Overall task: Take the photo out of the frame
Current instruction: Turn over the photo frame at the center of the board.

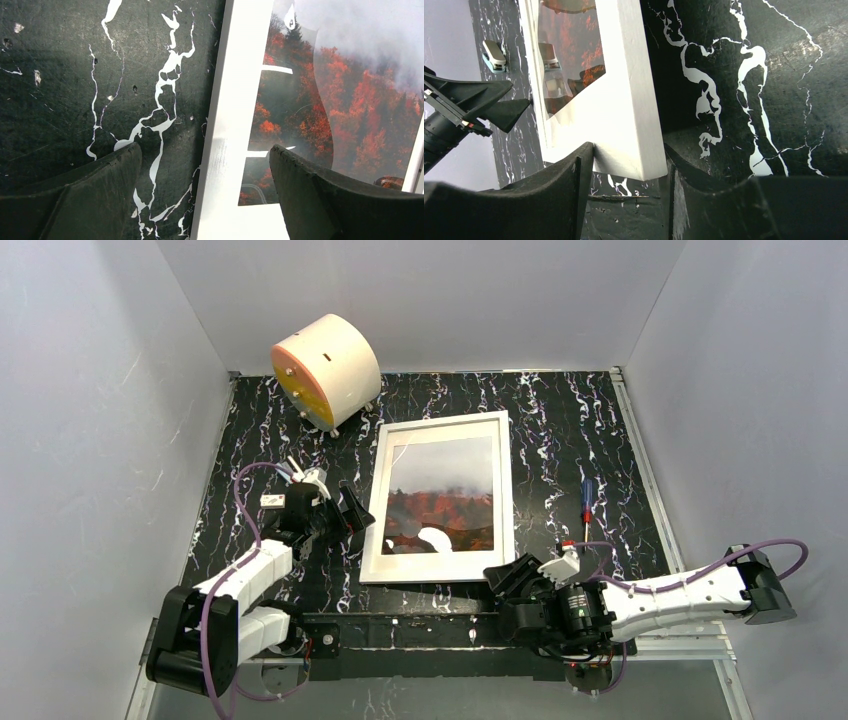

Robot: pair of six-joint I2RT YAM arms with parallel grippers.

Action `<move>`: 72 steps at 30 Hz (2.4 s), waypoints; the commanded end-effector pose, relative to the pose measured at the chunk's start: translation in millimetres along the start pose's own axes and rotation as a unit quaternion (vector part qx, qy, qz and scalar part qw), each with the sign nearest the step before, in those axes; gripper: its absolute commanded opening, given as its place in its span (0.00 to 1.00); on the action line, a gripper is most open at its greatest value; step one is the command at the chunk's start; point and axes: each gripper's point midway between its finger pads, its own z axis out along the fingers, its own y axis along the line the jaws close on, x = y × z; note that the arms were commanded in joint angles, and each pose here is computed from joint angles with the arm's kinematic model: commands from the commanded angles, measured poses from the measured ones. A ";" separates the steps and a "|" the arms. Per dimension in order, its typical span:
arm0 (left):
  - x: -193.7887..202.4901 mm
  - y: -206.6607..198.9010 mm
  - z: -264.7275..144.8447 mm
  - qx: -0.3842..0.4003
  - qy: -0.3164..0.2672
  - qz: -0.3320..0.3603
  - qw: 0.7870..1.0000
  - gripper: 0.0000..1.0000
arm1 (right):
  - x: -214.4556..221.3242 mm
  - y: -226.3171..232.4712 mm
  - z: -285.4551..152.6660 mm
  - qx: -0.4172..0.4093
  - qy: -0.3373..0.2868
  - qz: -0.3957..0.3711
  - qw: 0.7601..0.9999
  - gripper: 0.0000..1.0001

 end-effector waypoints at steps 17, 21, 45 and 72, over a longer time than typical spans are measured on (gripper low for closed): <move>21.7 8.2 0.6 -0.004 0.039 -0.012 0.999 0.96 | 5.0 -0.8 -0.2 0.013 0.008 0.014 1.000 0.59; 21.9 7.8 0.8 -0.003 0.039 -0.012 0.999 0.96 | 7.4 0.2 0.3 0.014 0.009 0.010 1.000 0.59; 41.2 13.8 8.2 0.003 0.072 -0.021 0.997 0.92 | 33.0 -26.4 20.9 0.021 0.027 0.060 0.998 0.61; 38.1 11.0 7.9 0.005 0.071 -0.020 0.997 0.92 | 39.2 -24.7 18.7 0.029 0.041 0.063 0.997 0.72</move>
